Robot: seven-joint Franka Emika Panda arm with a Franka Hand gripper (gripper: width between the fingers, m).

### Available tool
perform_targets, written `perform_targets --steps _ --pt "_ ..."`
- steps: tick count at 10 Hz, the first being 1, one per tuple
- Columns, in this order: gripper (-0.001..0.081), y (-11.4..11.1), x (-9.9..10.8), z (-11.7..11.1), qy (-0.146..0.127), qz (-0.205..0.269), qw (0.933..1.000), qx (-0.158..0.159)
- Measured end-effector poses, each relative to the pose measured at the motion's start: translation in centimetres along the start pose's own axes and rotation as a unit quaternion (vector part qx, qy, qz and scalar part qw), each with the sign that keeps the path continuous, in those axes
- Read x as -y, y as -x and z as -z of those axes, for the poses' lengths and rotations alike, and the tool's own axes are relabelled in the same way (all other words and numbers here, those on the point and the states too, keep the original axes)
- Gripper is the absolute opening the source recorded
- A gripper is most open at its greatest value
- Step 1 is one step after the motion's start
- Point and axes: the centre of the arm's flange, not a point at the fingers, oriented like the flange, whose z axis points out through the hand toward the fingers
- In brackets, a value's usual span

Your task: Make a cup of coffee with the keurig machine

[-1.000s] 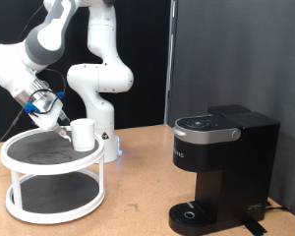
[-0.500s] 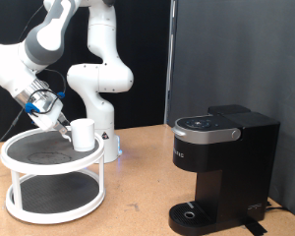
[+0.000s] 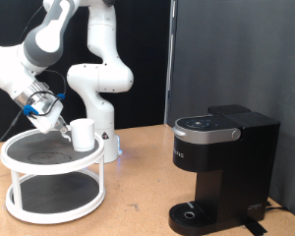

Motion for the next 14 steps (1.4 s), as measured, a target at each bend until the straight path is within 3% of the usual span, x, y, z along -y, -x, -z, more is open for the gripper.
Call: perform_targets --steps 3,6,8,11,12,14 --pt "0.0007 0.5 -0.1 0.8 0.010 -0.003 0.9999 0.004" --pt "0.0007 1.9 -0.9 3.8 0.043 -0.003 0.9989 0.020" --pt "0.0007 2.4 -1.5 5.4 0.059 0.002 0.9982 0.008" --pt "0.0007 3.1 -1.5 4.2 0.061 -0.015 0.9976 0.030" --pt "0.0007 4.3 -1.6 3.3 0.065 -0.032 0.9967 0.038" --pt "0.0007 7.2 -1.7 1.2 0.045 -0.067 0.9953 0.055"
